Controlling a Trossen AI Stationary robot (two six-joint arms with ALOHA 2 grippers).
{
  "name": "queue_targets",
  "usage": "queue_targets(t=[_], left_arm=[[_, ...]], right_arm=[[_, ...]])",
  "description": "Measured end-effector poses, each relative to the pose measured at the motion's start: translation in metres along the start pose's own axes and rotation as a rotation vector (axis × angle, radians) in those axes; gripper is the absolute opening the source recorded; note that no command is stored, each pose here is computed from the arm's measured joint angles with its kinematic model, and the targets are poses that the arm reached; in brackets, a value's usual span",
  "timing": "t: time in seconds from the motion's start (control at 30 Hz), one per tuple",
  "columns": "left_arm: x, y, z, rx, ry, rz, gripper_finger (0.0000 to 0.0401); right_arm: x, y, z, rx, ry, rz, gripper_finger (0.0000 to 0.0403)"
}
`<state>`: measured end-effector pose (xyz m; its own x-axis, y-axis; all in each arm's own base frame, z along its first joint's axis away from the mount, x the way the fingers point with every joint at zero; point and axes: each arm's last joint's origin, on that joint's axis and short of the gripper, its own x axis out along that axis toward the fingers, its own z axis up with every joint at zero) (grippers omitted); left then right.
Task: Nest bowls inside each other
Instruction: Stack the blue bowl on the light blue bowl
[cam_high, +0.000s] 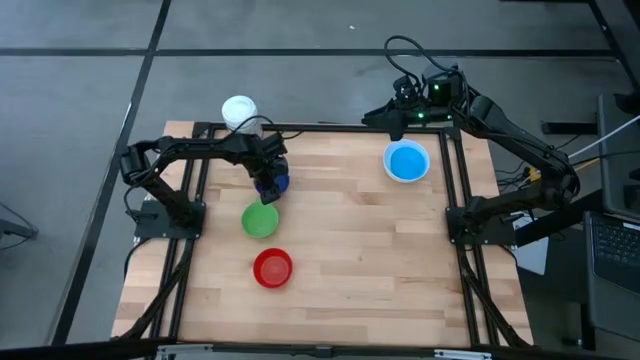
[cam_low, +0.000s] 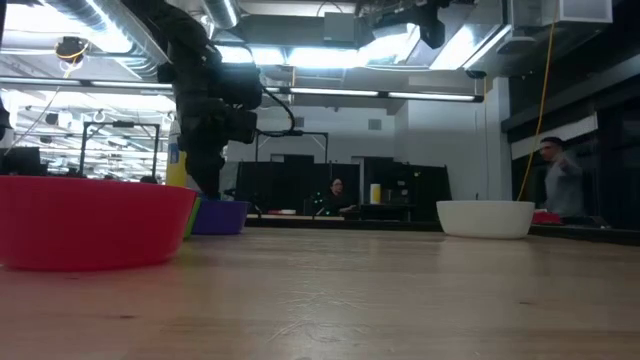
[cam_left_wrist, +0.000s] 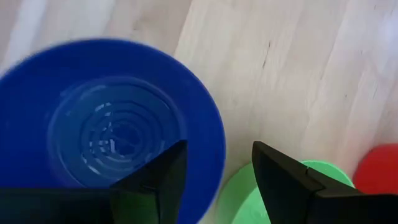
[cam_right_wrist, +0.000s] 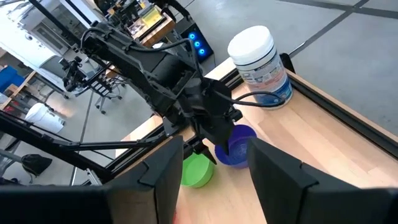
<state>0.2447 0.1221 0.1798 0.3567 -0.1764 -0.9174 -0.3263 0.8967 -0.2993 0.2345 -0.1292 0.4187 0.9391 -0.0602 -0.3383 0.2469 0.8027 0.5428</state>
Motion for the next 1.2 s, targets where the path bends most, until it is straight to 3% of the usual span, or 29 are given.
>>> queue_targets(t=[0.33, 0.47, 0.7, 0.83, 0.97, 1.1, 1.2], left_arm=[[0.011, -0.003, -0.004, -0.01, -0.022, 0.019, 0.0176], [0.012, -0.003, -0.001, 0.005, -0.043, 0.021, 0.0155], [0.044, 0.005, -0.004, -0.021, 0.077, -0.012, 0.0135], [0.048, 0.004, 0.0, -0.001, 0.066, -0.021, 0.0113], [0.032, -0.001, 0.011, 0.051, -0.009, 0.024, 0.0022], [0.003, -0.002, 0.023, 0.037, -0.129, 0.027, 0.0005], [-0.029, -0.01, 0.036, 0.059, -0.252, 0.023, 0.0004]], right_arm=[[0.0, 0.0, 0.0, -0.001, -0.004, 0.0, 0.0178], [0.0, 0.001, 0.002, 0.006, -0.017, 0.004, 0.0173], [0.0, 0.001, 0.002, 0.015, -0.023, 0.009, 0.0163], [0.0, 0.001, 0.002, 0.019, -0.022, 0.011, 0.0162], [0.0, 0.001, 0.003, 0.025, -0.026, 0.008, 0.0151], [0.0, 0.0, 0.003, 0.007, -0.035, -0.012, 0.0107], [0.0, 0.002, 0.002, -0.035, -0.013, 0.036, 0.0073]])
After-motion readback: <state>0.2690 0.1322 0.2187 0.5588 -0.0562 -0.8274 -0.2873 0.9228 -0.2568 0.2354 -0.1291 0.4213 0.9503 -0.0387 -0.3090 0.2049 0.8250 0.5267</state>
